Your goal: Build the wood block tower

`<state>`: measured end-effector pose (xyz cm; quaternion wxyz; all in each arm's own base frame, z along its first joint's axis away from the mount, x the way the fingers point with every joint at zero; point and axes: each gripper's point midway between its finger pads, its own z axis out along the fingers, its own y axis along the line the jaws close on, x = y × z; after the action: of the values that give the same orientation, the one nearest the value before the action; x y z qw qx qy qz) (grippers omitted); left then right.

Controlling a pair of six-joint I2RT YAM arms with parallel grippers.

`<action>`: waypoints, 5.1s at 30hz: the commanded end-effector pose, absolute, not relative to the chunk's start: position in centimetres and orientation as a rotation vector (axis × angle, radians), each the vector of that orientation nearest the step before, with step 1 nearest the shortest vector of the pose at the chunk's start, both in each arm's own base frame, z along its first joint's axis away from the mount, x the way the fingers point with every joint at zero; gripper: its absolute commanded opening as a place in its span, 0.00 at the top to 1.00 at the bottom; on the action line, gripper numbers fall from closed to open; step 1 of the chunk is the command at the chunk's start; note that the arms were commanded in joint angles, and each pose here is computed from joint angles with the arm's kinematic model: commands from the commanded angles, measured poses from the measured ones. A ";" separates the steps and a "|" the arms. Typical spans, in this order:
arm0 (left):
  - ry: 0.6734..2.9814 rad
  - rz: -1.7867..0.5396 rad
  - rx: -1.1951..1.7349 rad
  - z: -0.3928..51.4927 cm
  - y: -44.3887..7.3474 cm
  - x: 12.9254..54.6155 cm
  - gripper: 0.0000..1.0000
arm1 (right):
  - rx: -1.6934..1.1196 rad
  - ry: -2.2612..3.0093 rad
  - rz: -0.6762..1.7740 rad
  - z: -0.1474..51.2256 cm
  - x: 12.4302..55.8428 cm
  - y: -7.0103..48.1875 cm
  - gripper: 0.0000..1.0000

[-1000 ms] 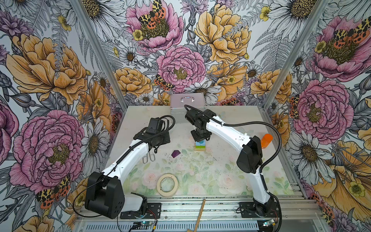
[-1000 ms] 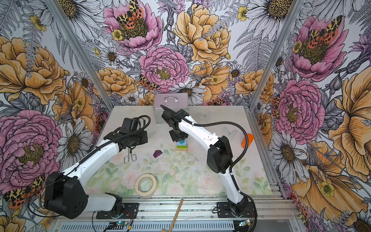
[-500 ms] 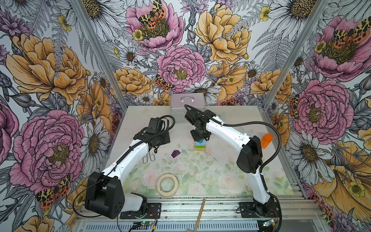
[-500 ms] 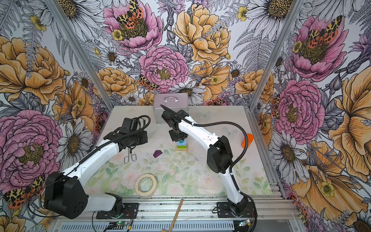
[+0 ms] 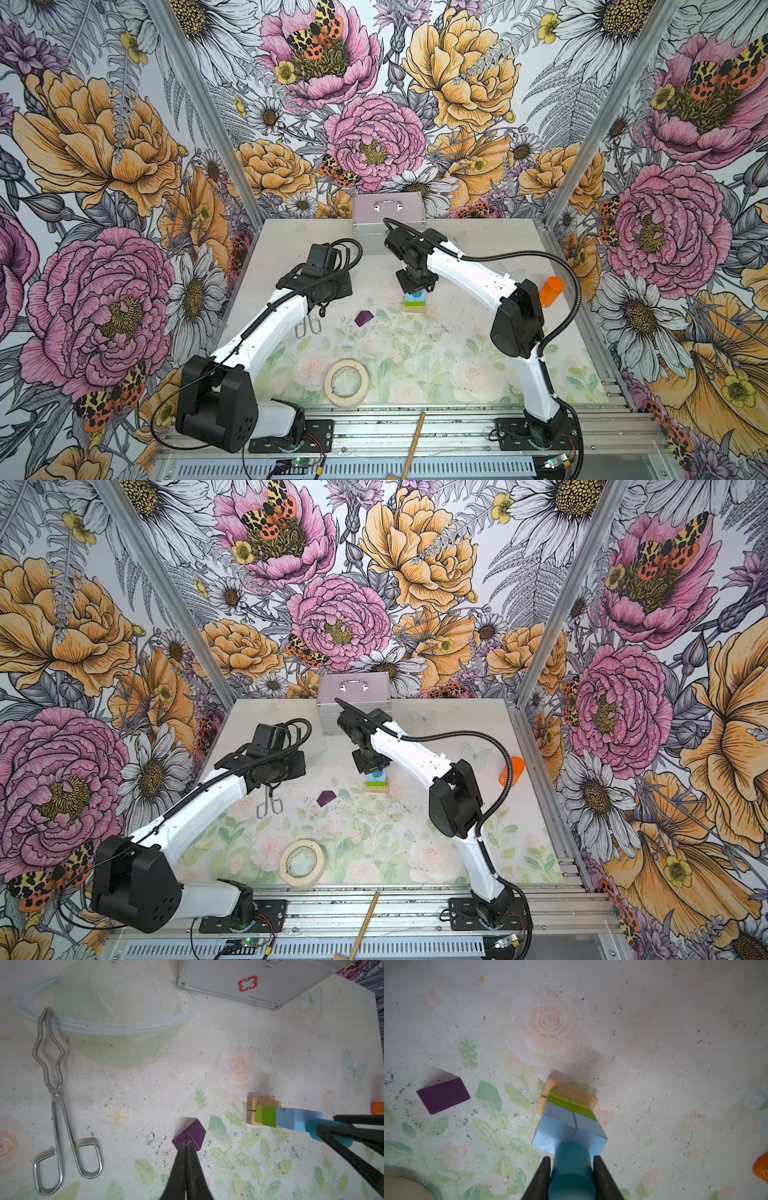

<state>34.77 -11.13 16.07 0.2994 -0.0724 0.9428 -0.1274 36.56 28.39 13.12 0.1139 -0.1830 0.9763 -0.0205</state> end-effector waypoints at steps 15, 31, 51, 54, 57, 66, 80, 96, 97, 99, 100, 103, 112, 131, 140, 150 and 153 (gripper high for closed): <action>2.467 -0.318 -0.211 16.7 -10.4 35.0 0.94 | -0.487 2.855 -0.024 12.8 37.2 28.7 1.00; 2.470 -0.319 -0.211 16.6 -10.4 35.0 0.94 | -0.481 2.861 -0.014 12.5 37.3 28.8 1.00; 2.469 -0.321 -0.209 16.7 -10.5 35.0 0.94 | -0.481 2.868 -0.009 12.3 37.1 28.8 0.90; 2.471 -0.320 -0.210 16.6 -10.4 35.0 0.94 | -0.479 2.870 -0.007 12.3 37.1 28.9 0.83; 2.469 -0.321 -0.210 16.7 -10.5 35.0 0.94 | -0.478 2.871 -0.005 12.2 37.1 28.9 0.77; 2.471 -0.322 -0.208 16.6 -10.5 34.9 0.94 | -0.478 2.869 -0.008 12.2 37.1 28.9 0.71; 2.470 -0.322 -0.209 16.6 -10.5 34.9 0.94 | -0.468 2.868 -0.011 12.2 37.3 28.8 0.62; 2.472 -0.320 -0.206 16.6 -10.5 34.9 0.94 | -0.456 2.850 0.004 13.0 37.5 28.9 0.46; 2.471 -0.320 -0.208 16.6 -10.4 34.9 0.94 | -0.454 2.845 0.015 13.2 37.5 29.0 0.43; 2.472 -0.319 -0.208 16.6 -10.5 34.9 0.93 | -0.438 2.828 0.030 14.0 37.8 29.1 0.39; 2.470 -0.320 -0.209 16.6 -10.4 34.9 0.92 | -0.433 2.817 0.036 14.5 37.9 29.2 0.37; 2.468 -0.321 -0.203 16.7 -10.5 34.8 0.86 | -0.422 2.785 0.050 15.9 38.1 29.2 0.33; 2.459 -0.317 -0.150 18.1 -10.5 34.3 0.64 | -0.367 2.642 0.055 22.2 38.3 27.0 0.31; 2.545 -0.034 0.586 17.3 -14.1 30.6 0.51 | -0.147 2.460 0.295 24.8 34.0 17.9 0.28; 2.577 0.017 0.959 12.8 -18.0 29.2 0.49 | -0.080 2.431 0.359 24.2 33.3 15.7 0.27; 2.647 0.093 1.090 9.0 -17.1 30.6 0.48 | -0.056 2.432 0.394 23.2 33.4 14.9 0.26; 2.659 0.084 1.110 8.4 -16.7 31.1 0.48 | -0.047 2.432 0.401 23.1 33.4 14.7 0.26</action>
<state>29.97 -16.77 7.85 0.1182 0.3671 0.9222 0.0297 33.22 14.65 21.56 0.3070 -0.0224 0.9420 0.1336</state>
